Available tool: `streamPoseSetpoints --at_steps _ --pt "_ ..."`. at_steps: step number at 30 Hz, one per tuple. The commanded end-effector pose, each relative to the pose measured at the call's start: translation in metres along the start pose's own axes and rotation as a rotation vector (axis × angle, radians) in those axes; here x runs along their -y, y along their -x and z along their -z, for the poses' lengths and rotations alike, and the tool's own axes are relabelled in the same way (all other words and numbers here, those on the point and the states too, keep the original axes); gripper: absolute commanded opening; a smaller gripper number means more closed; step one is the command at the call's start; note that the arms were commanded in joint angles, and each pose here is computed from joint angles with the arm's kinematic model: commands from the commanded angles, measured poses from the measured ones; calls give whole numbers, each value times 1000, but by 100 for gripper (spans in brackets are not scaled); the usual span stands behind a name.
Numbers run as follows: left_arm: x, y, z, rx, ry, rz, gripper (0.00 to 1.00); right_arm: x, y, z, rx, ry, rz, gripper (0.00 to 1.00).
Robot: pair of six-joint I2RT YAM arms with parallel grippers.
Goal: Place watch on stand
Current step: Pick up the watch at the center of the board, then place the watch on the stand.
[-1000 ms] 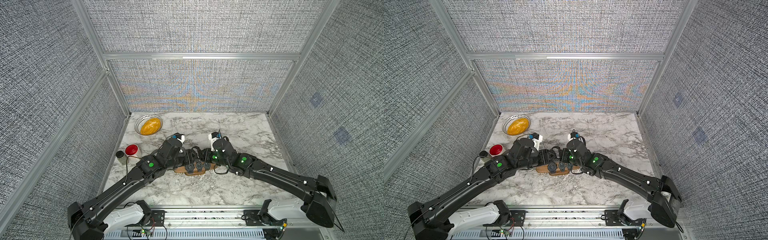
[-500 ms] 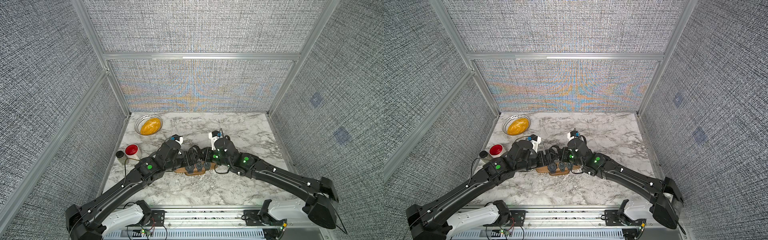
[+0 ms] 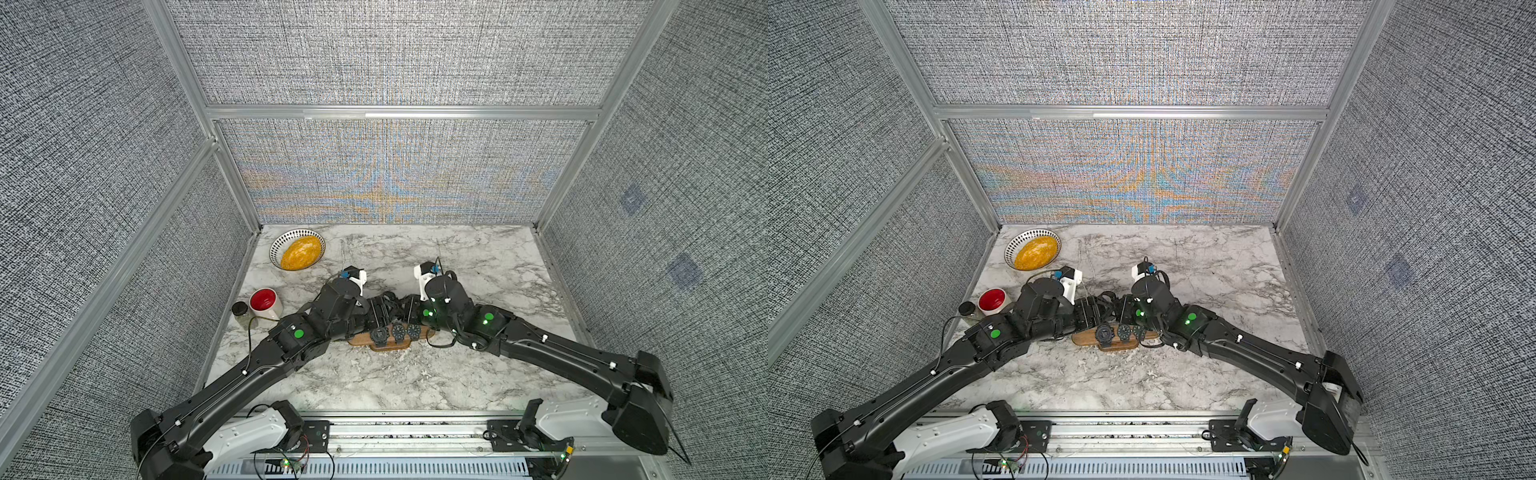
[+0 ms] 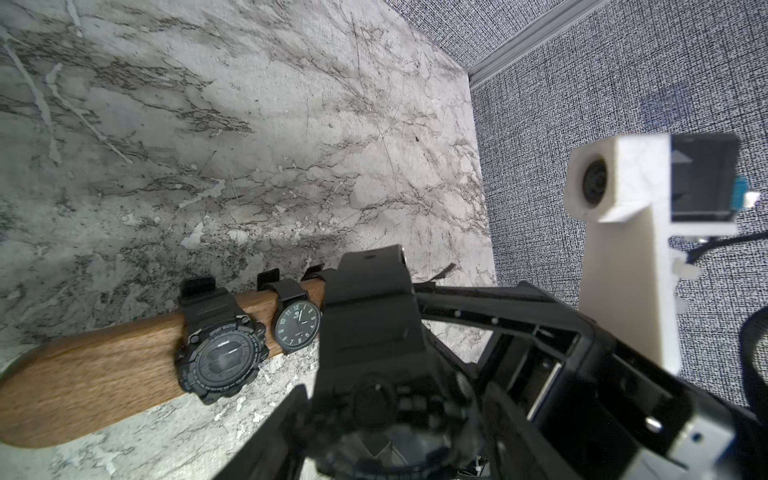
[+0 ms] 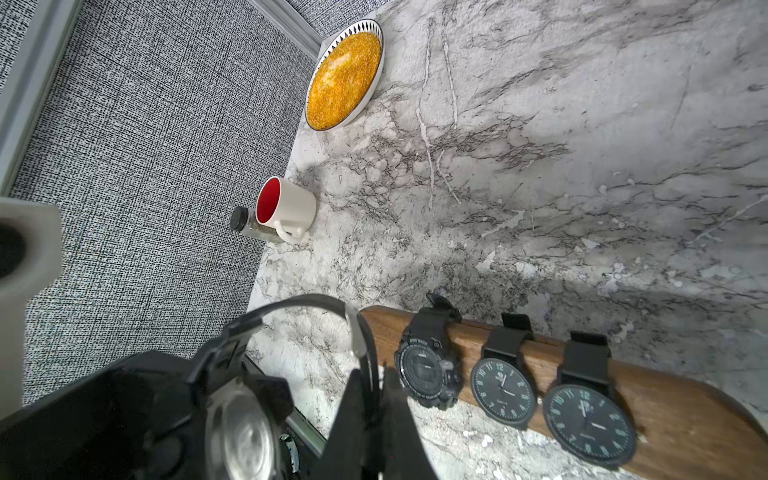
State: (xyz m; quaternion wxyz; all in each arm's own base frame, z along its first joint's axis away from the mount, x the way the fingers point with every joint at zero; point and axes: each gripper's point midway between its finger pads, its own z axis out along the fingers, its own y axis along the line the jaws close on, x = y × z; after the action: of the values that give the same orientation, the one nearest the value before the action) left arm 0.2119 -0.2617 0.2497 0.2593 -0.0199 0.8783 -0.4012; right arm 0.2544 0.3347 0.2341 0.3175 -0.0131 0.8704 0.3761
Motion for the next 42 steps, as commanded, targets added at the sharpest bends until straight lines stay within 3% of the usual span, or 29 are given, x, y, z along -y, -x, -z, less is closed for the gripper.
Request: streamPoseSetpoints --at_steps 1,6,15,24,27,31,33,36,42 --pt "2 2 1 8 -7 3 63 -4 5 0 21 13 7 0" --pt "-2 0 -2 -2 13 2 56 -5 3 -1 18 15 9 0" --pt "-8 -4 -8 -26 41 -1 57 -7 1 -2 9 21 16 0" --pt "-15 -1 -2 -2 72 -14 47 -10 -2 -4 -8 33 25 0" --pt "-19 -3 -1 1 83 -12 44 -10 -3 -4 -11 35 24 15" --pt "-27 -5 5 -4 119 -26 42 -5 -3 -2 -13 14 34 48" --pt "-34 -8 12 -12 152 -42 39 -1 -2 1 -8 -6 38 58" --pt "-48 -14 24 -22 210 -61 36 8 0 6 7 -48 44 65" --pt "-80 -34 56 -61 319 -87 34 34 9 22 55 -125 47 67"
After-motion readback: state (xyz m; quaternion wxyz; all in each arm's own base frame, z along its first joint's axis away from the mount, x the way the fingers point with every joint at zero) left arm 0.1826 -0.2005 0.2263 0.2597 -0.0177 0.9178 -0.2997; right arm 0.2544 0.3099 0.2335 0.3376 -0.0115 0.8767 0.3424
